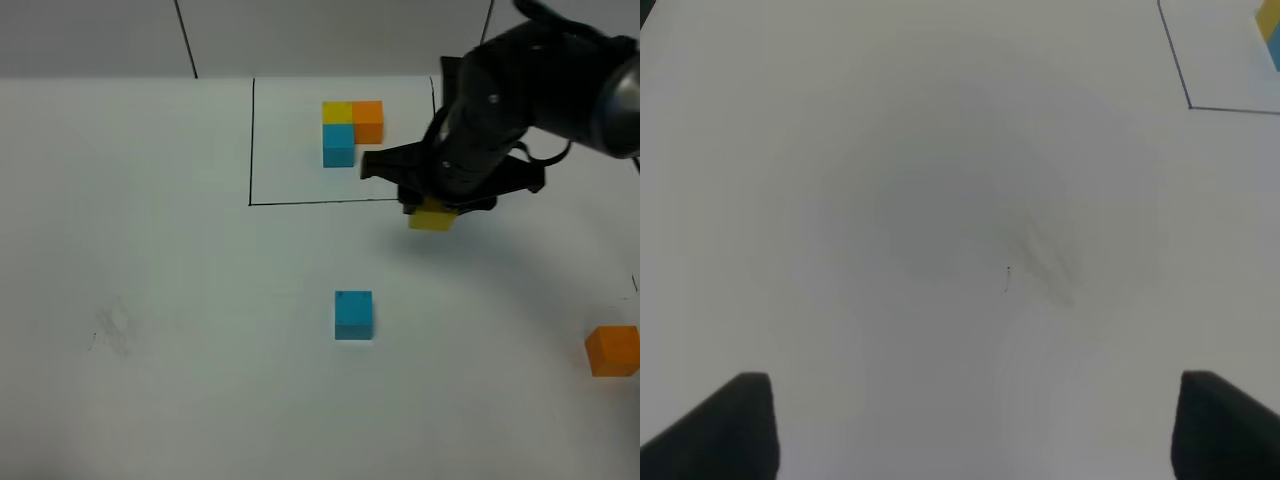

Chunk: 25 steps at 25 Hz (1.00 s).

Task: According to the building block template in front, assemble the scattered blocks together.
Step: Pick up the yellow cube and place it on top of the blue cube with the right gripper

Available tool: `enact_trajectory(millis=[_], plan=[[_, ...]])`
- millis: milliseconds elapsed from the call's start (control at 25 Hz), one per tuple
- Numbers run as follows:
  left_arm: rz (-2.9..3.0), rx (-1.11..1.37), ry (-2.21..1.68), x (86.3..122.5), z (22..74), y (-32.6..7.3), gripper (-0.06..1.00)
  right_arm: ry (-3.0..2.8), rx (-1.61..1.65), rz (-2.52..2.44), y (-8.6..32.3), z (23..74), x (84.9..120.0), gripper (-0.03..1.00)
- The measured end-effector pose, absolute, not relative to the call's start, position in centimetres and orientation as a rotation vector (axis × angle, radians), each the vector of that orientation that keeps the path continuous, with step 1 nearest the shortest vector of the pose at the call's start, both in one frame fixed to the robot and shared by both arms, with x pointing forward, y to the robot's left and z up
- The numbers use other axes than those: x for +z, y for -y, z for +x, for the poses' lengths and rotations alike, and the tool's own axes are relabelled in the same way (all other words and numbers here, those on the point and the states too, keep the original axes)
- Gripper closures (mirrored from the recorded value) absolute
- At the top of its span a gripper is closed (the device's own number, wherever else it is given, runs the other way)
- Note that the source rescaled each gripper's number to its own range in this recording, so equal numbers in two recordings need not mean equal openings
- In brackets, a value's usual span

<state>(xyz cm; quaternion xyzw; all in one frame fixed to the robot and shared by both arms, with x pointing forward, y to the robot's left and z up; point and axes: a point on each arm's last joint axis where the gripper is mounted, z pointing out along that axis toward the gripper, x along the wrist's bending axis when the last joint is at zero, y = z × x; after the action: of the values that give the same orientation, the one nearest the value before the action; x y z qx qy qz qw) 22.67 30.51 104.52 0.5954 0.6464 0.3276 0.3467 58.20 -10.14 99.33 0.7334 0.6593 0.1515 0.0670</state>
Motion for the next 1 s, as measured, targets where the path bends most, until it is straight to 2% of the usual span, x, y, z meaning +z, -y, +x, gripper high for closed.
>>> enact_trajectory(millis=[280, 640, 1000], plan=[[1.545, 0.850, -1.677, 104.5, 22.7, -30.5, 0.26, -1.970, 0.390, 2.146, 3.9, 56.6, 97.3, 0.72], [1.545, 0.850, -1.677, 104.5, 22.7, -30.5, 0.26, -1.996, 0.372, 2.132, 2.6, 56.9, 94.4, 0.72], [1.545, 0.850, -1.677, 104.5, 22.7, -30.5, 0.26, -2.065, 0.359, 2.106, 1.8, 56.3, 93.9, 0.72]])
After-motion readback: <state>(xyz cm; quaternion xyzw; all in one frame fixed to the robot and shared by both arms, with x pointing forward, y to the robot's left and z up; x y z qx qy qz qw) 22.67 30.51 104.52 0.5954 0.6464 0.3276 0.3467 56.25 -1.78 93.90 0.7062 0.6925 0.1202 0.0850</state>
